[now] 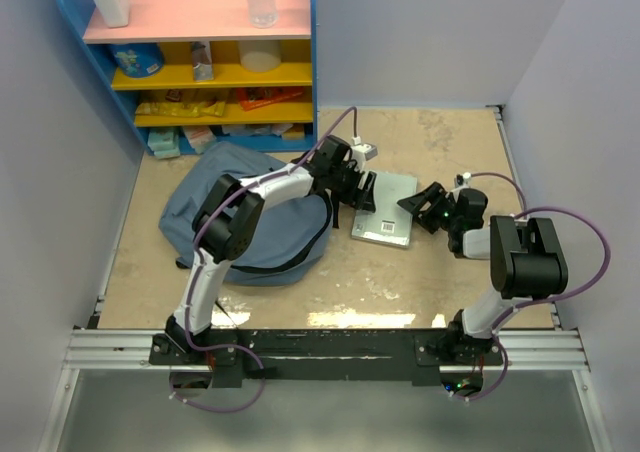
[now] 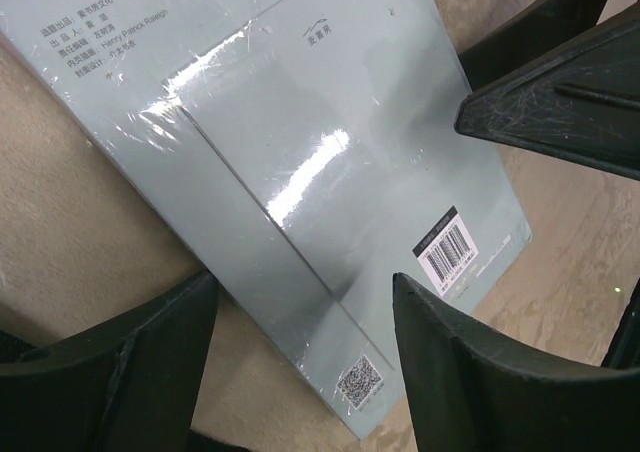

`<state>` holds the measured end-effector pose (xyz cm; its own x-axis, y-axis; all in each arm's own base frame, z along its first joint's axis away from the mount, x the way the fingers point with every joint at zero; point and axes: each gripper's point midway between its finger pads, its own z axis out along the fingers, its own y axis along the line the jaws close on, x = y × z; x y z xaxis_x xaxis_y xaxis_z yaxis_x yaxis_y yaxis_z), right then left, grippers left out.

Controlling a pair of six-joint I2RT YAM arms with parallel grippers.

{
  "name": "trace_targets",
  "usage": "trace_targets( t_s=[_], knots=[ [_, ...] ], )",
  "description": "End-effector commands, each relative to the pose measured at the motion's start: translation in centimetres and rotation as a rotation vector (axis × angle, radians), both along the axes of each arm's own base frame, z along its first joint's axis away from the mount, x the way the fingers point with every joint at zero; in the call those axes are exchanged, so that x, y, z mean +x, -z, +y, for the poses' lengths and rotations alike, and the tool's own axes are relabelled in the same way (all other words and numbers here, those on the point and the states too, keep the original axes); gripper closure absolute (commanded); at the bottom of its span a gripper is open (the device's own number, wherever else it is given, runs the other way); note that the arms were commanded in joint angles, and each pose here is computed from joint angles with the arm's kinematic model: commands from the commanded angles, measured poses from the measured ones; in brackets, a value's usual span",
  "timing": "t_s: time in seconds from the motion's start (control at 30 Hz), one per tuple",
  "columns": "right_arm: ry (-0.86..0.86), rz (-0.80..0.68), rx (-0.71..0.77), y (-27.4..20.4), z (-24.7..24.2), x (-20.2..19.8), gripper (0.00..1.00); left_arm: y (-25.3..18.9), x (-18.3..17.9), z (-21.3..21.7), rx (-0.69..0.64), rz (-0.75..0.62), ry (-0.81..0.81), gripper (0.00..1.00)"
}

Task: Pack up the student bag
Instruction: Pick up the book from the center of the board.

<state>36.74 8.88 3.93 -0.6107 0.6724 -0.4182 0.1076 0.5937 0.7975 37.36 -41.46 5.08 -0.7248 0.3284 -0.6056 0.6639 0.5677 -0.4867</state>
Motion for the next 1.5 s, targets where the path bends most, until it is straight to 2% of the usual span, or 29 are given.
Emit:
trace_targets(
  t_s=[0.0,0.23,0.53,0.77,1.03,1.47],
  knots=[
    [-0.038,0.226,0.012,4.2,1.2,-4.4,0.3,-6.5,-1.3,-1.4,-0.161,-0.059,0.104,0.26],
    [-0.032,0.222,0.002,4.0,1.1,-4.2,0.29,-6.2,-1.7,-1.0,-0.154,-0.041,0.103,0.26],
    [-0.035,0.223,0.005,4.1,1.1,-4.1,0.29,-3.2,-0.2,2.2,-0.036,-0.043,0.016,0.26],
    [-0.039,0.223,0.004,4.1,1.2,-4.2,0.29,-3.6,0.0,3.2,-0.025,-0.075,0.004,0.26],
    [-0.041,0.22,0.004,4.1,1.2,-4.2,0.29,-4.7,-1.1,1.1,-0.112,-0.05,0.043,0.25],
    [-0.045,0.224,0.005,4.1,1.2,-4.4,0.29,-2.9,-1.0,0.8,-0.081,-0.021,0.036,0.25]
  ],
)
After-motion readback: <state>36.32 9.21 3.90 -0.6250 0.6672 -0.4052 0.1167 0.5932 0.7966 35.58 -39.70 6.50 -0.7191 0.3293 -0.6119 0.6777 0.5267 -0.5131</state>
